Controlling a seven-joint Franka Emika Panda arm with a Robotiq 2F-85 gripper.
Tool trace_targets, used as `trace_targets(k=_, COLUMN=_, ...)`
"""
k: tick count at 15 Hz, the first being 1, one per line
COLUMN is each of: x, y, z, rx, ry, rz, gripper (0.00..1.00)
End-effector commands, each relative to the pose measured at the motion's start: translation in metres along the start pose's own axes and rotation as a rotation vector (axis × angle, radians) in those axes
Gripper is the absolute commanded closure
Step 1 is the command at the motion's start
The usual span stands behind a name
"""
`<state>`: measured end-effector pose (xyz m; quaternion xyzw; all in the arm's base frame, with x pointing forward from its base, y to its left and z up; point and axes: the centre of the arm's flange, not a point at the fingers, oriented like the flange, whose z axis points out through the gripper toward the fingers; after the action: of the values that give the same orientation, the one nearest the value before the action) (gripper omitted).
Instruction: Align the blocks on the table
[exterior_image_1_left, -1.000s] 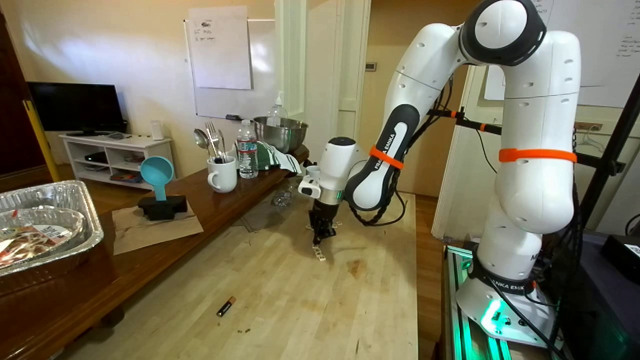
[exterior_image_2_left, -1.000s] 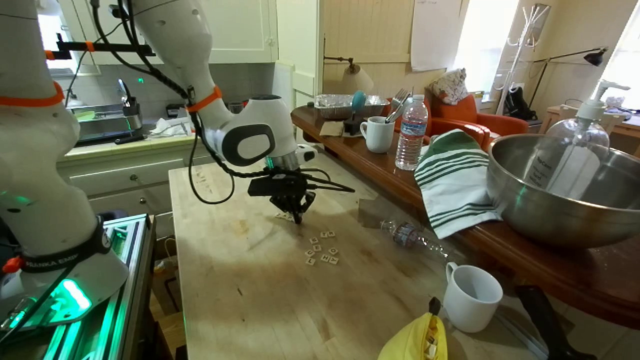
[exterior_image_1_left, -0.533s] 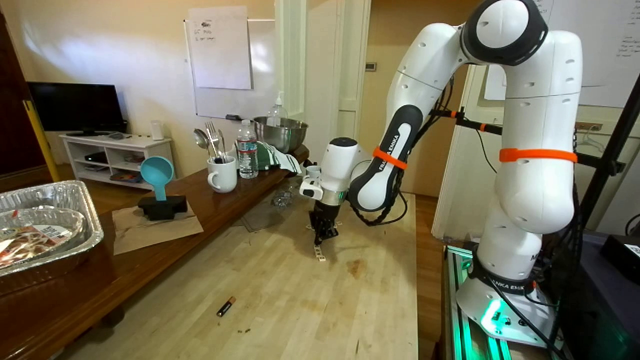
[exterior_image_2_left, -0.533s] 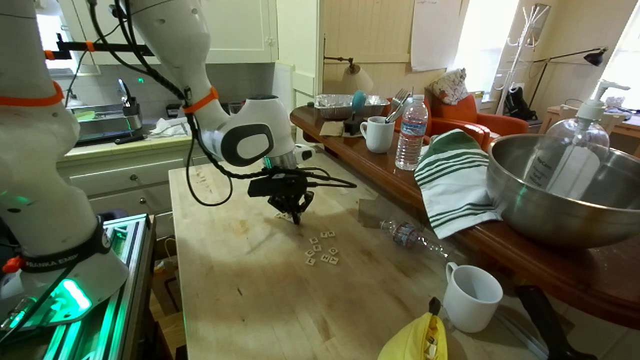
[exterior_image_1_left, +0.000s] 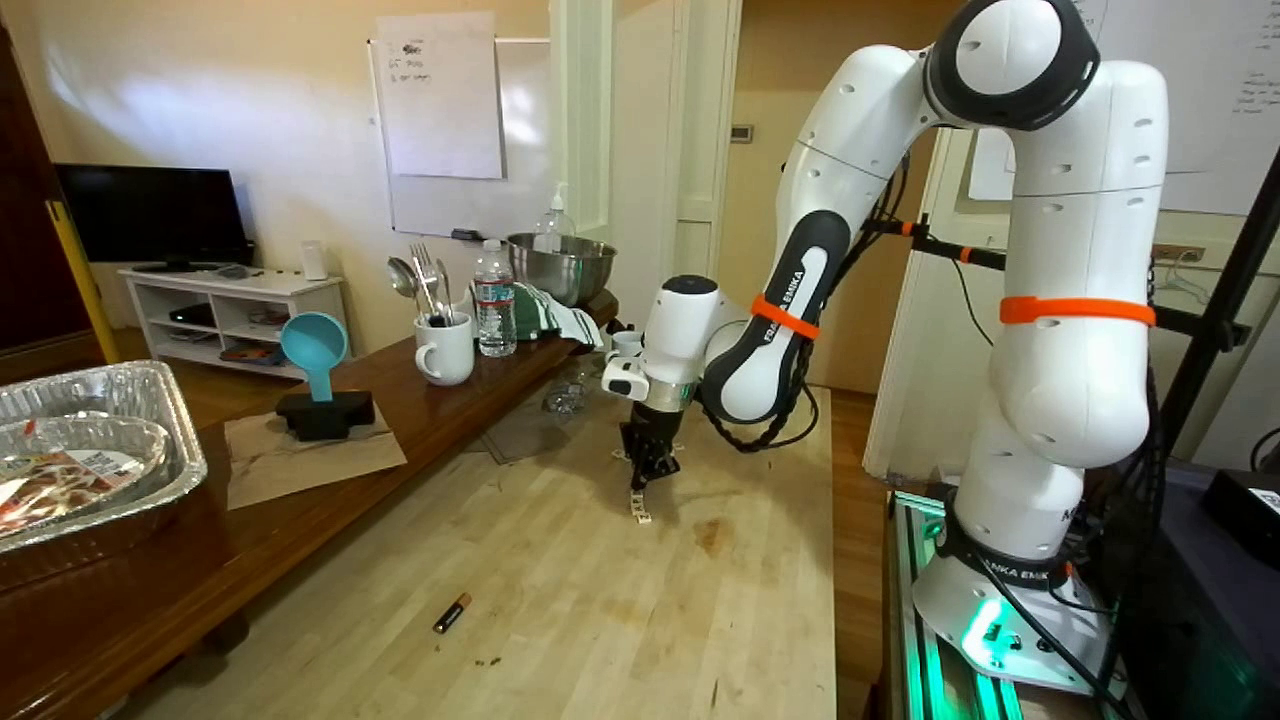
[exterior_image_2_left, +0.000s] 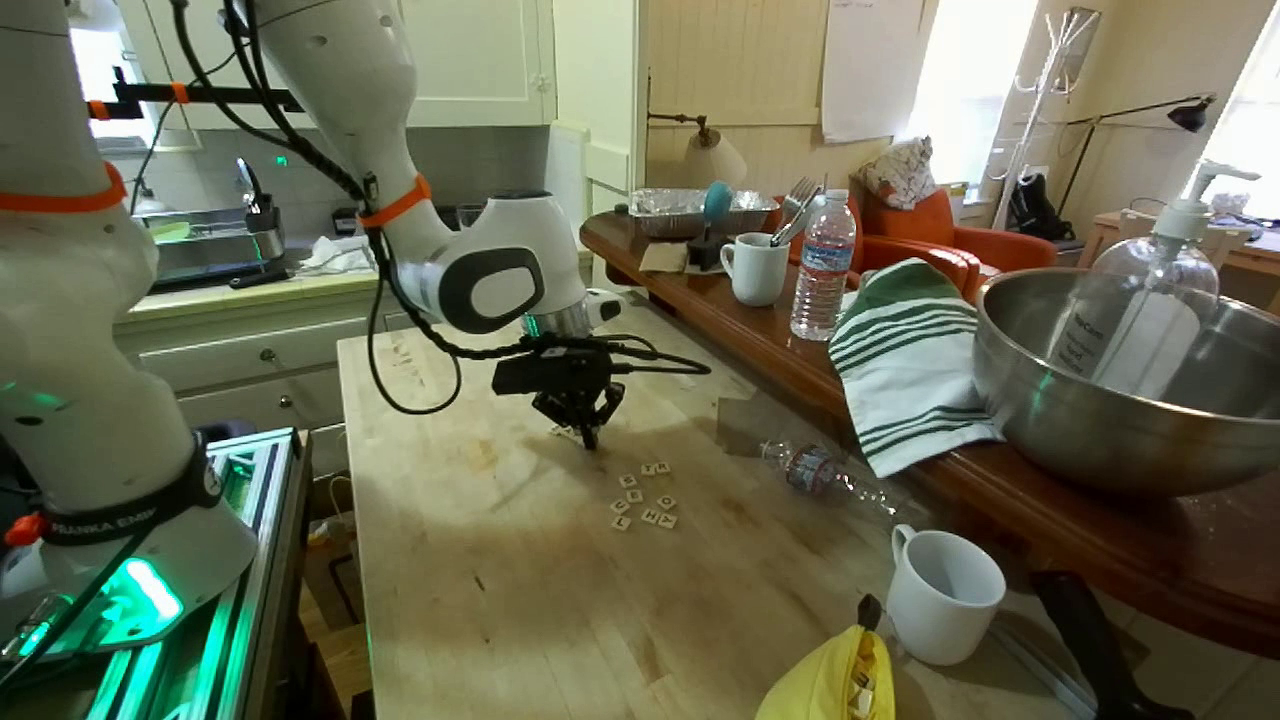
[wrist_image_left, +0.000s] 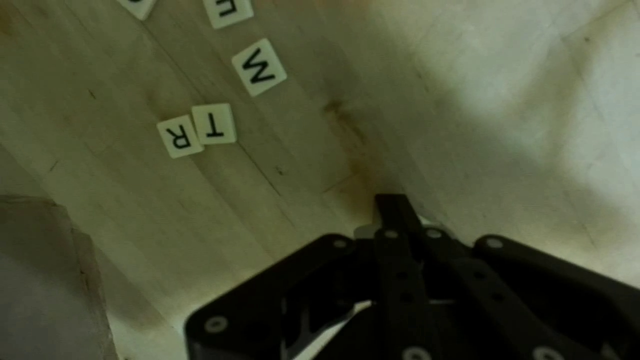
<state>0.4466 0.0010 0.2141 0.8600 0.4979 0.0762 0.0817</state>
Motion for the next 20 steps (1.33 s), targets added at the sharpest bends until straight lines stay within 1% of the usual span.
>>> trace_targets(k=1, x=-0.003, y=-0.01, z=-0.001, rx=-0.016, ry=0.021, rz=0.041, gripper=1.0)
trace_targets(k=6, x=-0.001, y=-0.008, z=-0.016, rx=-0.041, ry=0.053, rz=0.084, gripper=1.0)
trace_targets(k=8, x=0.003, y=-0.008, z=-0.019, rx=-0.042, ry=0.054, rz=0.103, gripper=1.0)
trace_targets(k=14, x=0.012, y=-0.023, z=-0.023, rx=0.019, ry=0.017, rz=0.197, gripper=1.0)
trace_targets(k=20, x=0.023, y=-0.04, z=-0.023, rx=0.073, ry=0.02, rz=0.334, gripper=1.0)
